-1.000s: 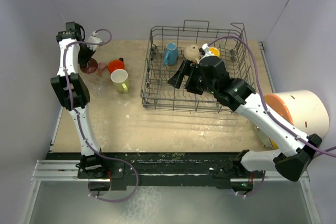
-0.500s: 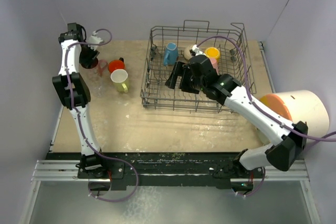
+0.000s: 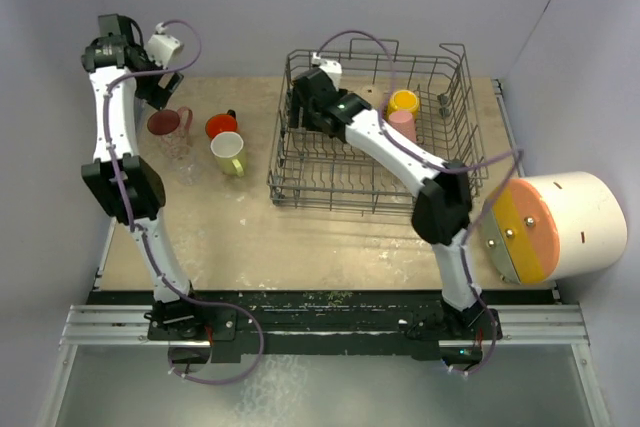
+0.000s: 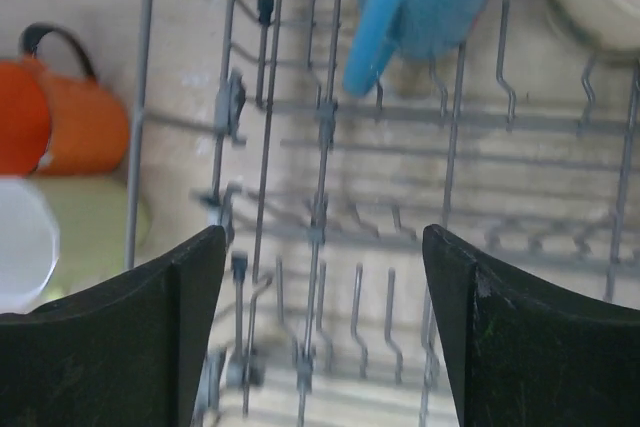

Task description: Unload the cups from the dish rack

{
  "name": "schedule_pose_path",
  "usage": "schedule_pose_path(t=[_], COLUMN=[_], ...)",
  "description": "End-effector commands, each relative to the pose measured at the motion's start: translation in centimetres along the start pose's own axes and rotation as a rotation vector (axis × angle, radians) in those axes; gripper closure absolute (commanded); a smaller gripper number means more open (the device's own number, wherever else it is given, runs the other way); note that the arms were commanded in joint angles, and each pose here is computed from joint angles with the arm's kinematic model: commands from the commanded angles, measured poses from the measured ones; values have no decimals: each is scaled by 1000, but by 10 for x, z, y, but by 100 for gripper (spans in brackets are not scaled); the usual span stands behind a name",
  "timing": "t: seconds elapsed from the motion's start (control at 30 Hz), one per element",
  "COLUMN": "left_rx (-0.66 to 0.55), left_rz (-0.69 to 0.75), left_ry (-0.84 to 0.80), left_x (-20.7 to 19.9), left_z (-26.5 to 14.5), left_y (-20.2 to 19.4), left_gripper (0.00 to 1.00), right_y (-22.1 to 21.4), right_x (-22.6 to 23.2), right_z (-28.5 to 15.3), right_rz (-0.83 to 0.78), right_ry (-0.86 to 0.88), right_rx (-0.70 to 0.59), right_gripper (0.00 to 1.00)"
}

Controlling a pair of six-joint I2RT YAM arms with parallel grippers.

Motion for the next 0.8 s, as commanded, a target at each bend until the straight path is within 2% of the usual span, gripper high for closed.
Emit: schedule_pose_path(t=[0.0,0.1,0.3,0.77], left_rx=[-114,-124,-126,-107], left_rz=[-35,-40,-20,-14], left_ry=[-55,-117,-200,-226], left_x=[-19,-40,-73,-83], left_z=[-88,-116,-141,-154], left_y=[4,-15,-53,-67], left_gripper=[1,1,1,1], right_y=[23,30,27,37], right_x=[-3,1,-7,-19], right_z=[38,61,90,129], right_rz=[-101,-113,-85,-72], right_ry=[-172,-200,-222,-256], right_rx=[-51,-77,-97,-179], right_gripper=[20,24,29,39])
Point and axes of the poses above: each gripper's point midway between its finger pads, its own z axis out along the fingers, its own x axis along the line the jaws close on, y = z × x, the point moved 6 cm from there along -z, back along the fingers, and after that the axes turned 15 degrees about -z, right-handed, at the moved point
